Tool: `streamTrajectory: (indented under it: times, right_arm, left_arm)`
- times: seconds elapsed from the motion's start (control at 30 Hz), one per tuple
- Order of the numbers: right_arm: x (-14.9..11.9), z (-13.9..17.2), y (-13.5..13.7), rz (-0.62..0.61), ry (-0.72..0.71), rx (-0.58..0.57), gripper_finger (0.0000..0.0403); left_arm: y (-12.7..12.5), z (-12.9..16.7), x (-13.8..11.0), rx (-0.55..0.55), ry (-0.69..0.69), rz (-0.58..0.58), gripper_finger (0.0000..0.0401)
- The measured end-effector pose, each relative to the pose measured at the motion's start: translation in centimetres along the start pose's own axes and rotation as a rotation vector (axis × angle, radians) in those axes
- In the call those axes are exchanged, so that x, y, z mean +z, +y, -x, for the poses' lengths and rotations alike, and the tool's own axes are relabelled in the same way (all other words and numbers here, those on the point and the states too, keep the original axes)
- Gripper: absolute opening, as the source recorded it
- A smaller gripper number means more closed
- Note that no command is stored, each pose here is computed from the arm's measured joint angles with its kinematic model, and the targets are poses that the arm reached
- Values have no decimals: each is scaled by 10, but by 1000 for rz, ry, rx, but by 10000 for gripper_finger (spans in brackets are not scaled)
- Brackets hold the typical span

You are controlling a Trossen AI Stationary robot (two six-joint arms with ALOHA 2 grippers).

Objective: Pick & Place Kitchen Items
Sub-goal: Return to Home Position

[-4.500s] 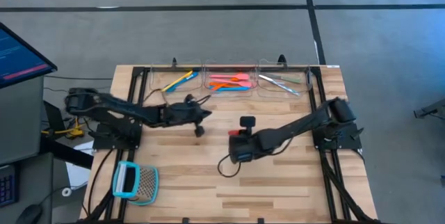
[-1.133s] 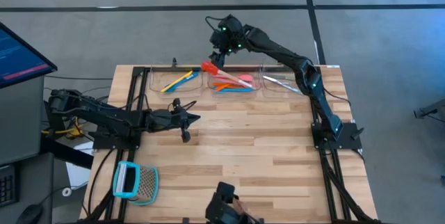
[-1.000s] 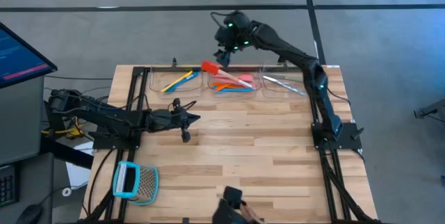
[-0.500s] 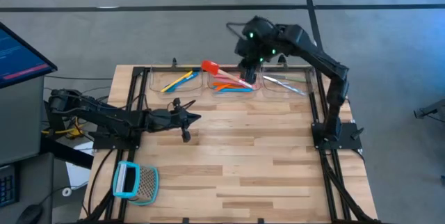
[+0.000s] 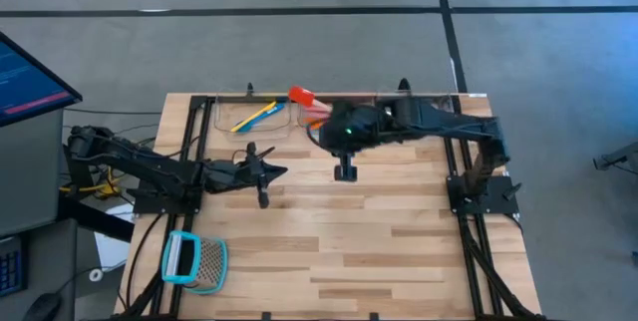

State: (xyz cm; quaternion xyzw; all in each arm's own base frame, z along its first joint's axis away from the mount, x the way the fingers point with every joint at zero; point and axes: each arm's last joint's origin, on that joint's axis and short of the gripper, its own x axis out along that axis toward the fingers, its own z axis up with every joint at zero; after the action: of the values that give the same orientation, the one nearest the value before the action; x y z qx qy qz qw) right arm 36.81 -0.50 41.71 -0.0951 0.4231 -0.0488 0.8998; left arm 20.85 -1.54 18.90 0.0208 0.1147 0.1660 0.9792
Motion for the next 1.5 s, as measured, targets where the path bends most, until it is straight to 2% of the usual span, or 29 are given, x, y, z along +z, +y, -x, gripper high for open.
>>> streamTrajectory:
  times: [0.13,0.27,0.47,0.67,0.87,1.13,1.5]
  right_arm:
    - [-12,-6,18,-2,-26,9,1]
    - [-36,-17,30,-36,-81,19,0]
    - [-91,-18,36,-128,-194,23,0]
    - [-137,9,41,-181,-345,48,0]
    - [-170,45,45,-183,-522,78,0]
    - [-222,81,40,-202,-661,29,0]
    - [-284,86,39,-259,-777,45,0]
  left_arm:
    - [-5,12,9,-50,-52,13,3]
    - [-8,25,15,-93,-70,13,3]
    - [-3,40,21,-112,-80,14,3]
    - [9,55,27,-104,-105,25,3]
    - [17,72,39,-171,-215,-4,3]
    - [33,93,42,-82,-263,-23,3]
    - [49,119,42,-78,-334,23,3]
